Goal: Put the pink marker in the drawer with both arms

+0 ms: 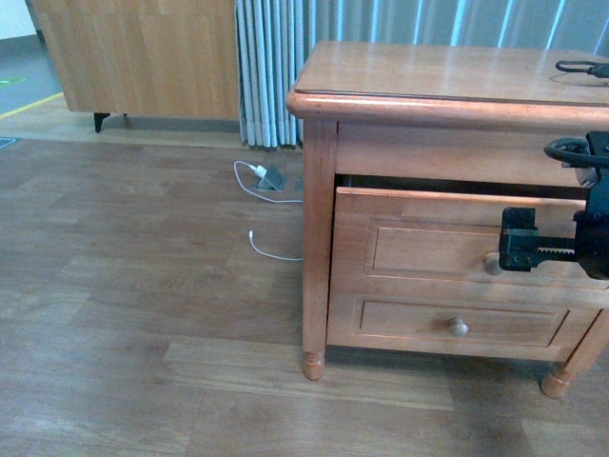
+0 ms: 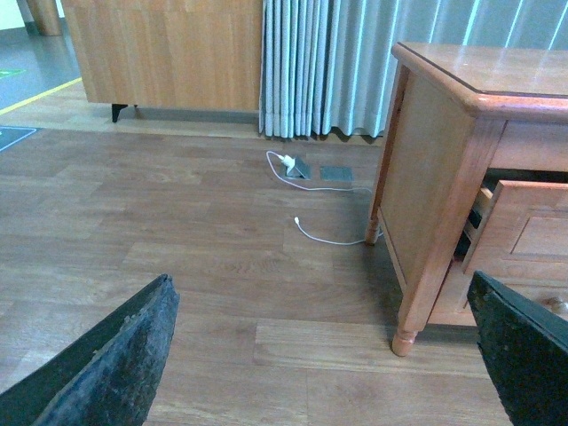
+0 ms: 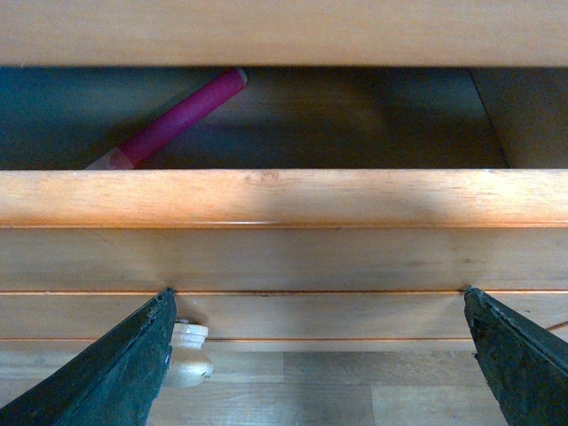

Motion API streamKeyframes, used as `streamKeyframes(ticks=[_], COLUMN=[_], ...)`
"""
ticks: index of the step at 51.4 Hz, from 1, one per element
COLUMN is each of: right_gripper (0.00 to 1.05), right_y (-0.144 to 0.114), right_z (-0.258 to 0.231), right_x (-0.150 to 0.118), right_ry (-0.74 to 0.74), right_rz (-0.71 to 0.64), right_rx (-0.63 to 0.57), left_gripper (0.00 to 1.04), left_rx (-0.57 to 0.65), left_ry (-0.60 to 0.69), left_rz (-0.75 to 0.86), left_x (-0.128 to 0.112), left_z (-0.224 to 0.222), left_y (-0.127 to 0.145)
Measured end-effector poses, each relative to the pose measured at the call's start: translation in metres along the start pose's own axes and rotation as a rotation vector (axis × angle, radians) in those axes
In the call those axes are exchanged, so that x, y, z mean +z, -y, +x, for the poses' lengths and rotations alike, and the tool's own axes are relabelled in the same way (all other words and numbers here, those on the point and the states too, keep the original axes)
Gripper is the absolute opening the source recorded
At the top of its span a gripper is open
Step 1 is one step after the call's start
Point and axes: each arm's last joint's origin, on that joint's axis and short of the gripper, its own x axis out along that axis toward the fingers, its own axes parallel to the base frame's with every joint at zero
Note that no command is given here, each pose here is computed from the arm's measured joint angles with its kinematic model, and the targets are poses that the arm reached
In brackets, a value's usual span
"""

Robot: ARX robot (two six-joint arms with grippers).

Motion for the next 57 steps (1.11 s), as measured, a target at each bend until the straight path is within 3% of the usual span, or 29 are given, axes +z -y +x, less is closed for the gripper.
streamKeyframes(ticks=[19, 57], right_gripper=[0.96, 0.96], right_y=[-0.002, -0.002], right_z=[0.027, 0.035], right_x=[0.003, 0.0], right_ry=[0.078, 0.129], right_rz=[0.04, 0.045], right_rx=[-0.006, -0.009], left_gripper=[0.99, 0.99], left_rx=[0.0, 0.0], left_ry=[0.0, 0.0], left_rz=[0.0, 0.0], left_x=[0.0, 0.0], left_z=[0.0, 0.0], left_y=[0.0, 0.0])
